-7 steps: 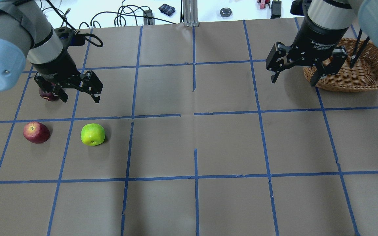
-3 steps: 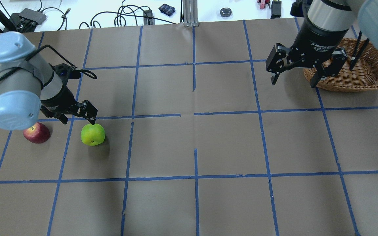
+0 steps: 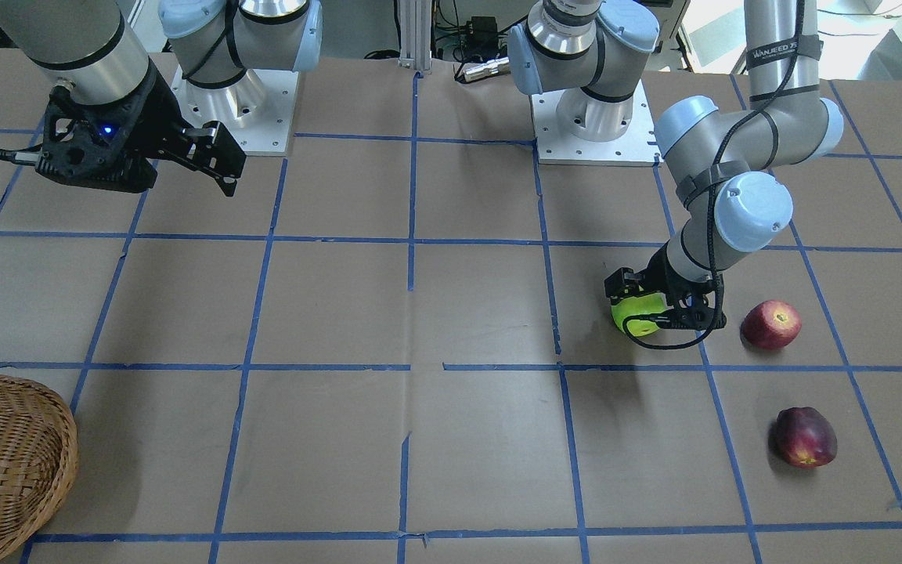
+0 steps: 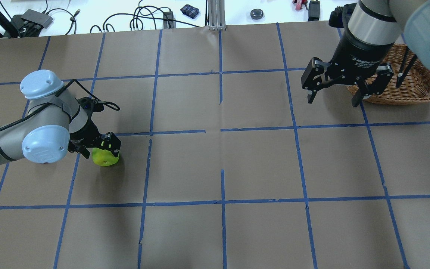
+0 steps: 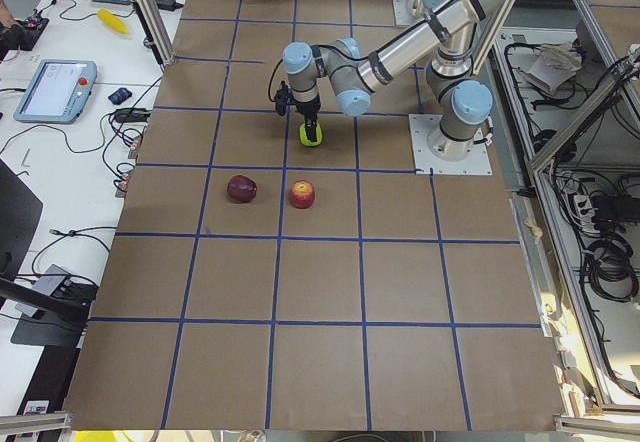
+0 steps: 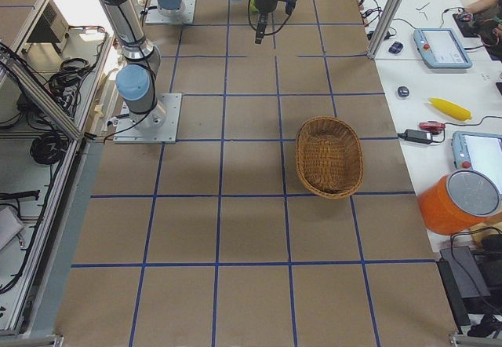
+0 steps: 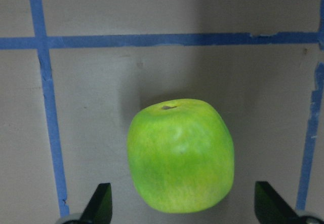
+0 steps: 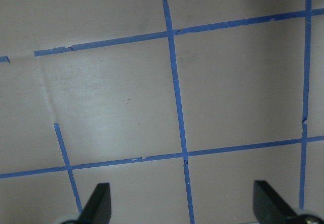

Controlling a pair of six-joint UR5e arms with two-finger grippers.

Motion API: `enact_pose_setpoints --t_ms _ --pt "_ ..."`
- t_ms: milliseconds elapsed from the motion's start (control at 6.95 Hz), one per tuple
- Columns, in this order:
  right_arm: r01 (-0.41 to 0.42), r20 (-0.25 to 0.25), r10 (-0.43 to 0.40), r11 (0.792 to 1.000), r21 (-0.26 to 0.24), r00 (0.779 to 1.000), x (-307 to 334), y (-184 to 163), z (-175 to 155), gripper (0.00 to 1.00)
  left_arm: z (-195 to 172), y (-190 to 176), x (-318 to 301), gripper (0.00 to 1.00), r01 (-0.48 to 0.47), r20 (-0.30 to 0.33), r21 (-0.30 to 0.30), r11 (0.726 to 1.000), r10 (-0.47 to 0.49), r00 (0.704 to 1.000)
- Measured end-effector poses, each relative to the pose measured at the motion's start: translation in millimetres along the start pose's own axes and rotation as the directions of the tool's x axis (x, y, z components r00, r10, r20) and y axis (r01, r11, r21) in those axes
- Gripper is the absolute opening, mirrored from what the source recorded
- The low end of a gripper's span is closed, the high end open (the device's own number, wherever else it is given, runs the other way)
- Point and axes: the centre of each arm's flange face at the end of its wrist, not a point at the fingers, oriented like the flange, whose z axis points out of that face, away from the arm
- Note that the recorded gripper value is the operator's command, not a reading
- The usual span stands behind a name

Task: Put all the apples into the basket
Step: 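Carry the green apple to the table center and open the left gripper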

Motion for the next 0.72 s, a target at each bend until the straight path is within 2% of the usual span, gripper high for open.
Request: enact_pose_setpoints --t_ms 288,432,719 --pt "0.001 0.0 -0.001 1.0 -0.003 1.0 0.6 1.5 2.4 1.0 7.1 -7.2 -1.8 0.31 0.024 0.001 0.003 1.0 -0.024 1.0" --pt "0.0 0.0 0.0 1.0 -0.001 1.0 1.3 1.3 3.2 1.0 2.0 -10.7 -1.1 0.25 0.051 0.004 0.029 0.998 -0.051 0.999" --pt "0.0 0.0 0.0 1.0 0.007 1.0 1.7 0.4 2.9 1.0 -19.9 -19.9 15.3 0.24 0.111 -0.019 0.086 0.99 -0.11 0.994"
